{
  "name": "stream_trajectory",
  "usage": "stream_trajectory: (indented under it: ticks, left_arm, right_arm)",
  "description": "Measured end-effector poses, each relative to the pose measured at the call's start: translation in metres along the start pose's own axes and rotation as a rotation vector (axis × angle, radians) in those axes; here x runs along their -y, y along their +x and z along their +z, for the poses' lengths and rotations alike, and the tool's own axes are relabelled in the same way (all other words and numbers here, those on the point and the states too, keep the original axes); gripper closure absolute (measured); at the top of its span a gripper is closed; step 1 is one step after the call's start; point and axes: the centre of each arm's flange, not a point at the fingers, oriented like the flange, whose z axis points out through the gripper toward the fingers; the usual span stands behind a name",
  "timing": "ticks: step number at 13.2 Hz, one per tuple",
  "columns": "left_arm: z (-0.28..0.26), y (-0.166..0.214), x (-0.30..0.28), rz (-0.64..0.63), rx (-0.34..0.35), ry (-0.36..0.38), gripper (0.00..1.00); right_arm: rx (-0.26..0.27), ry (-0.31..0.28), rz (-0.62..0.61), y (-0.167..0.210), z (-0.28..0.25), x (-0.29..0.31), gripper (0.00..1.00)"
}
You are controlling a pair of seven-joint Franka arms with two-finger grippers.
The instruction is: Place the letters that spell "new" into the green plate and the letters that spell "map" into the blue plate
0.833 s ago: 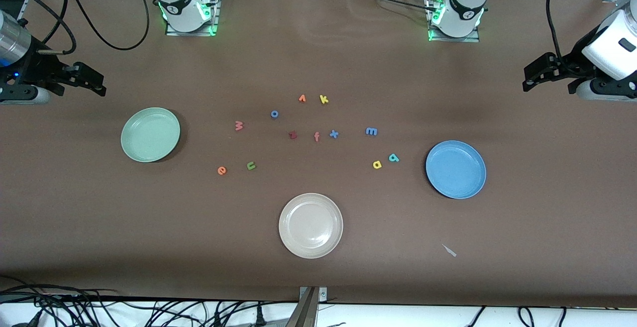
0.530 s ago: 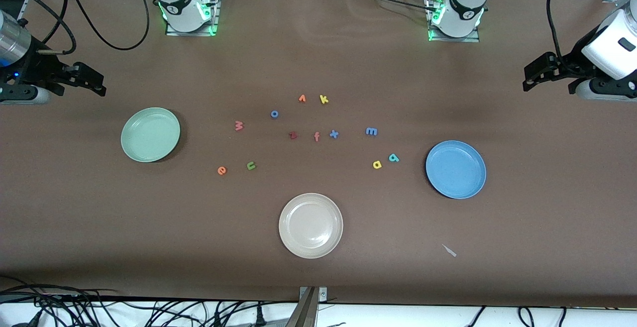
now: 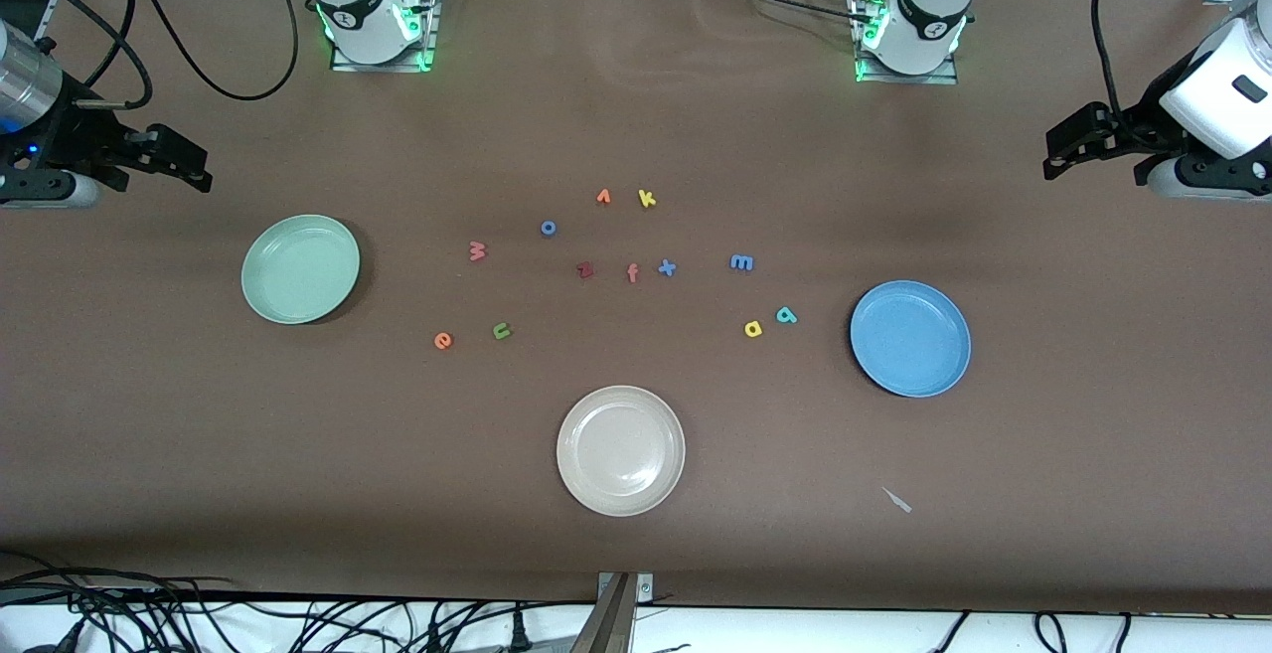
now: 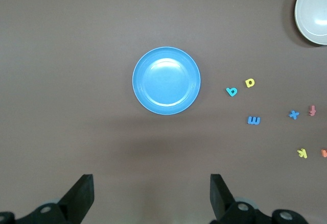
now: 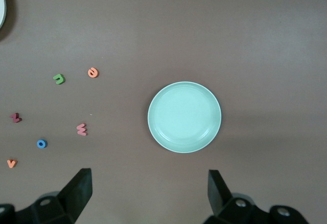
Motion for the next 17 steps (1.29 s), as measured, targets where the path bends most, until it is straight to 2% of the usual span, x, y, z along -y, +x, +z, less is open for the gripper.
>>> stream_trajectory:
  ticks: [17]
  left_arm:
    - [0.0008, -0.001, 0.0001, 0.0, 0.009, 0.0, 0.0]
  right_arm:
    - [0.007, 0.0, 0.001, 0.0015, 0.0033, -0.0004, 0.0]
